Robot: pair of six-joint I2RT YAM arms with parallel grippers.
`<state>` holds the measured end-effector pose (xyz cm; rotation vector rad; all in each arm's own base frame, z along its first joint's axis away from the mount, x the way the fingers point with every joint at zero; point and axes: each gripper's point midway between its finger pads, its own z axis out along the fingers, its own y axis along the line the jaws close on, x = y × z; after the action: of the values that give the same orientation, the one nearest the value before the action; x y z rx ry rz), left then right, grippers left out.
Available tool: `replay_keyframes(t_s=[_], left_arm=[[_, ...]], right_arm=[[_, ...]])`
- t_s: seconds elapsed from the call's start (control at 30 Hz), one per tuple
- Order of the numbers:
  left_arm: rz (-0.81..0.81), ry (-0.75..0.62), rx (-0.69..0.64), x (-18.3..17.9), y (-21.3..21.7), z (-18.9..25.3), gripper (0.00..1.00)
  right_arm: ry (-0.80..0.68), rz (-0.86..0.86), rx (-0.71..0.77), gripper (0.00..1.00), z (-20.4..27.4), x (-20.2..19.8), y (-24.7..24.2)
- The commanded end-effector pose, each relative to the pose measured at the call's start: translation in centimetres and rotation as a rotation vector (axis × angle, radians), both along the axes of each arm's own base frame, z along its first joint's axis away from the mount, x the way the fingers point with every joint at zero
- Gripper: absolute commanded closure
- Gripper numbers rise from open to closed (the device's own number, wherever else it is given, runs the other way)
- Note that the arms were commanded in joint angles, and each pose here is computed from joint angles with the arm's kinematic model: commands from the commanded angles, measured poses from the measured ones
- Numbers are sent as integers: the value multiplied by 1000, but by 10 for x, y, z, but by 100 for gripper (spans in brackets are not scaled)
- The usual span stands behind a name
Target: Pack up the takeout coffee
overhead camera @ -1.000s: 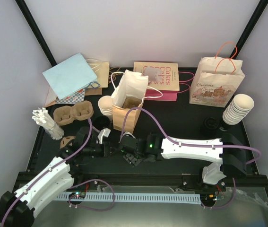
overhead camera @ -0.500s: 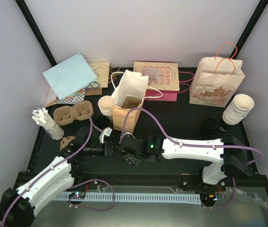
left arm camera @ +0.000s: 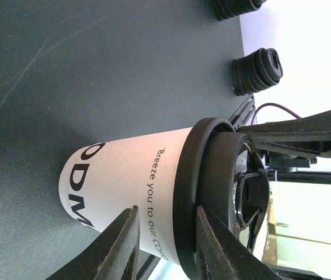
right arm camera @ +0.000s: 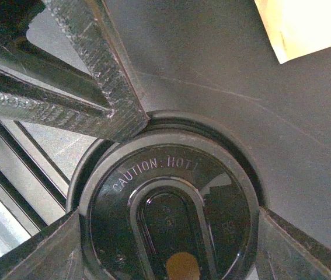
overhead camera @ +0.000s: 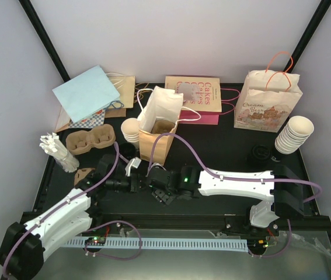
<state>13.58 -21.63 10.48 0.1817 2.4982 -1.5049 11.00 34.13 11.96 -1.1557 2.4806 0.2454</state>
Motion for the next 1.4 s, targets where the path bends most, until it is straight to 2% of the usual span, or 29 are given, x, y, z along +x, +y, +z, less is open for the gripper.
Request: replay_keyframes(t_s=[0.0,0.37,0.8,0.9,1.13,1.37], left_arm=[[28,77,161,-8,16,-39,72],[14,103,219,-14,16,-52,72],[24,29,156,-8,8,-25,72],[36,-11,129,-4,7,-11,69],[25,-63,45,-5,1,18,56],[-37,-35,-10,-16,-9,20,56]], right_arm=[[237,74,-210,35,-65,-44,-30],[385,153,-231,35,-80,-72,-35],[480,175,-260,35,-91,-89,-44],[436,152,-285,36,-89,-81,-49],[233,36,-371,36,-75,-44,-68],[195,-49,-334,36,-69,-26,-72]])
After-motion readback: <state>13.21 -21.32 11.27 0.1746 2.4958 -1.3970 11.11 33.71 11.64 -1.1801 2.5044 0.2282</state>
